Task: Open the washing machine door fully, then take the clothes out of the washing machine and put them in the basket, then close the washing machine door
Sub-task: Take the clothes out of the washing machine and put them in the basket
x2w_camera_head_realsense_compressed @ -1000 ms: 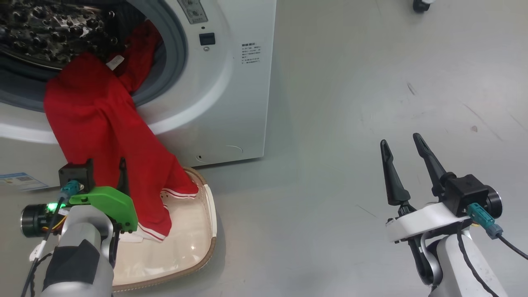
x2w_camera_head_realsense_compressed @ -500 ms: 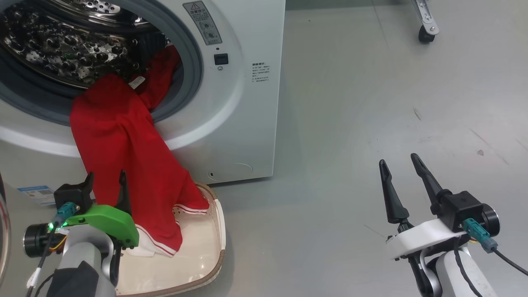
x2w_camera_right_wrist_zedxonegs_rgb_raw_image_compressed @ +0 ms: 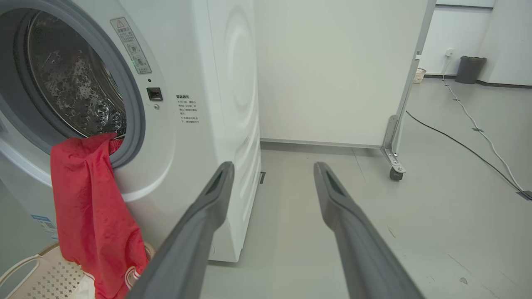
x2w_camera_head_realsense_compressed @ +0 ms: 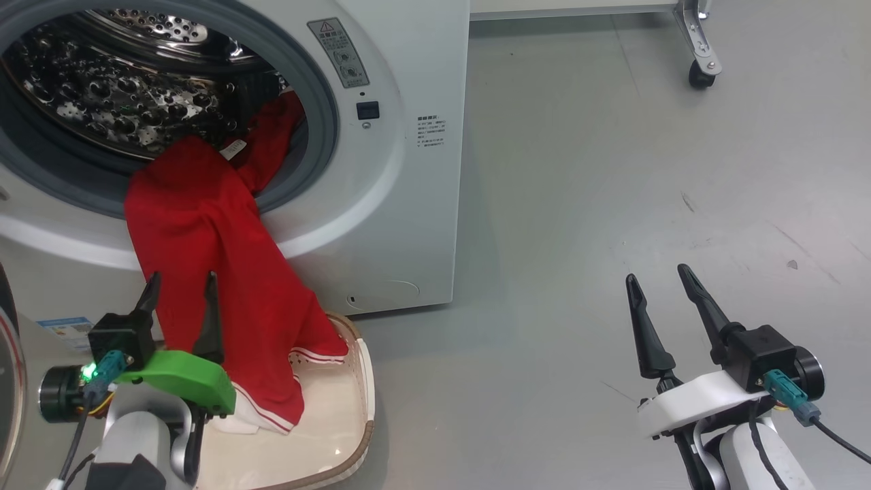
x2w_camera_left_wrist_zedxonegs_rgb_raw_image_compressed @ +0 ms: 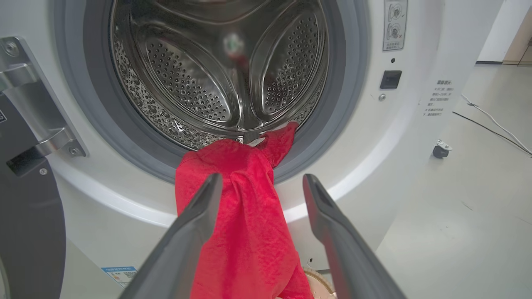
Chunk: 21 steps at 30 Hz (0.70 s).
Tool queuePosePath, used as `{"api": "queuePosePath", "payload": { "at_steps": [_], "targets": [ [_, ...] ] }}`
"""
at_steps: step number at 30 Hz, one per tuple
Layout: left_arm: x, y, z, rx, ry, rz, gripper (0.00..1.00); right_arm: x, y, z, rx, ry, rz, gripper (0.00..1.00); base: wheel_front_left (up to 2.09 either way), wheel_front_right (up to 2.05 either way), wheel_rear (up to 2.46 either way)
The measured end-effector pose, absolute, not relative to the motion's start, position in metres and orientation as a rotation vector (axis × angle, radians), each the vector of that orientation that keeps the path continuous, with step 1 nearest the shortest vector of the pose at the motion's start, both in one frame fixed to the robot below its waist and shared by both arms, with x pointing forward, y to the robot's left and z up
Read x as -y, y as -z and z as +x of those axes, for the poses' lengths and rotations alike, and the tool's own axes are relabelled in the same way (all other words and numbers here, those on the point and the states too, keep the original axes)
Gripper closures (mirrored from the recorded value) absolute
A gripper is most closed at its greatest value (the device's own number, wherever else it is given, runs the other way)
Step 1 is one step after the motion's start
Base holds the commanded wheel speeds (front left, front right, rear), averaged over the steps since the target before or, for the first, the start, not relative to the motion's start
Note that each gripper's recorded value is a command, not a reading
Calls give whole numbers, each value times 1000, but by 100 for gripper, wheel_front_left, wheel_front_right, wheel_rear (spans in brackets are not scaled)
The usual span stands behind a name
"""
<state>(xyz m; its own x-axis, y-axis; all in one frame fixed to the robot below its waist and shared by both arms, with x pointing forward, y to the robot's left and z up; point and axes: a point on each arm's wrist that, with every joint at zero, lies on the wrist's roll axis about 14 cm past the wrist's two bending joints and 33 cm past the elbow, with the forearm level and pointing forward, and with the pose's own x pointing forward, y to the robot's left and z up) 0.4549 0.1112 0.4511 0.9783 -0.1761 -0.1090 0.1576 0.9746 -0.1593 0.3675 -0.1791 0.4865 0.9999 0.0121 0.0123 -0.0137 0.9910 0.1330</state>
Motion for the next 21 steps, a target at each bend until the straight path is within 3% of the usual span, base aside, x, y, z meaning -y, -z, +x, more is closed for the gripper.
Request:
{"api": "queuePosePath", "payload": {
  "at_steps": [21],
  "targets": [
    [-101,-448,435,-118,193,-198,0,179,-483,369,1,-13,136,0,0,0,0]
  ]
}}
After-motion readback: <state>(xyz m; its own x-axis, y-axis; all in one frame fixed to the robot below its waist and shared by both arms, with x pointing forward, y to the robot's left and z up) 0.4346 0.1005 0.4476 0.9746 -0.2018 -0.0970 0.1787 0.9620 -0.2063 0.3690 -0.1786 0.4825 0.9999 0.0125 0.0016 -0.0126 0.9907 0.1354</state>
